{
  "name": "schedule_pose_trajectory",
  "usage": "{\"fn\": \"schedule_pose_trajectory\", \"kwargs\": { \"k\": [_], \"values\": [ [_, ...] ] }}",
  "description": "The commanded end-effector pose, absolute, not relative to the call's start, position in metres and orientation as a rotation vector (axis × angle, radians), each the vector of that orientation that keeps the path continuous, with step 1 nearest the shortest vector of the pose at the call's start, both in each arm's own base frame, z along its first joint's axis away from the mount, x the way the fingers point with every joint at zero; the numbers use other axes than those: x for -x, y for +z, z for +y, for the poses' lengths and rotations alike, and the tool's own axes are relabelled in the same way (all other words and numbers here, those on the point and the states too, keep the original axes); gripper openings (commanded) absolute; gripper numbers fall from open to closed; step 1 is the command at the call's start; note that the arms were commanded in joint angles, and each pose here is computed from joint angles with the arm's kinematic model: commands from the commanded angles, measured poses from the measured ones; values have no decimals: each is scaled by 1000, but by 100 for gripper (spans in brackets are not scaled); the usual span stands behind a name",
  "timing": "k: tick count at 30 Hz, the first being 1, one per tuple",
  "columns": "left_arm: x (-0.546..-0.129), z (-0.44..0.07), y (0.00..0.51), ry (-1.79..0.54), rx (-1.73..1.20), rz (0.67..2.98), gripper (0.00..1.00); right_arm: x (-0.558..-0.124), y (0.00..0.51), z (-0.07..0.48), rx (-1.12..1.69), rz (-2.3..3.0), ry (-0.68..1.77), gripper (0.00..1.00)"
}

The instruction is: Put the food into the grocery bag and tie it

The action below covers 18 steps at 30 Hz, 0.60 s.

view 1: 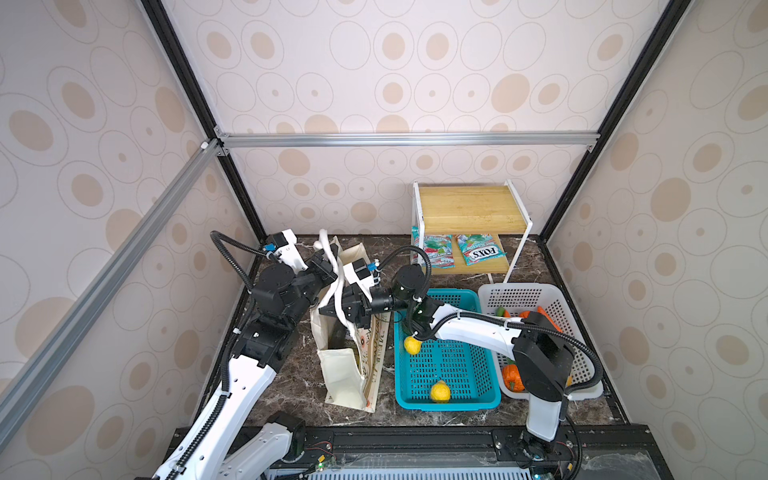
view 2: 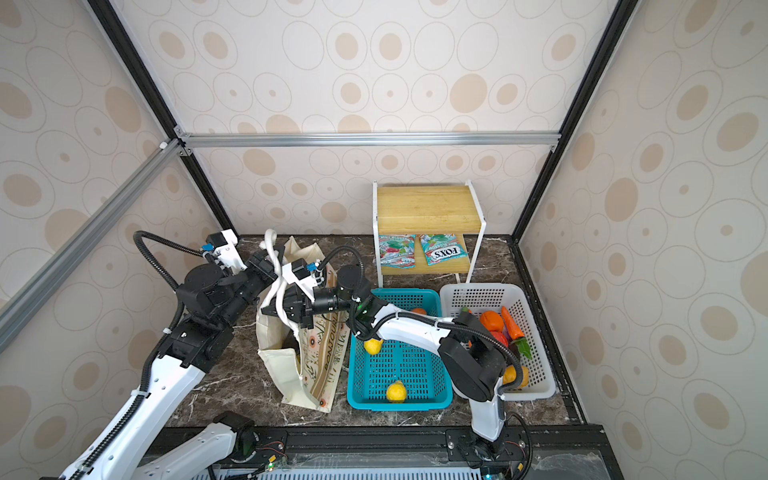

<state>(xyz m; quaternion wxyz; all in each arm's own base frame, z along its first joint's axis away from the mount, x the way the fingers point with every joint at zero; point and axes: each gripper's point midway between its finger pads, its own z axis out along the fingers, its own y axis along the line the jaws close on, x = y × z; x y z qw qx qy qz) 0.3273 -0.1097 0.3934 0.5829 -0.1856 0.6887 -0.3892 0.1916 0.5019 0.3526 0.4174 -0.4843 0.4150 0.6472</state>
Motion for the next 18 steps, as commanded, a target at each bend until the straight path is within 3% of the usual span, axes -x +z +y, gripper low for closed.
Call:
{"fn": "schedule_pose_trajectory", "kwargs": {
  "k": [1,5,18],
  "values": [
    [-327,-101,403,-866,426,1568,0,-178,364,501,1202,952,1646,4],
    [-325,-95,410,-812,415,1570,0,-185,358,495,1154,998,1597,0],
    [-311,-57,437,-549,395,1598,0,-239,305,469,981,1627,1211,0]
  ]
}}
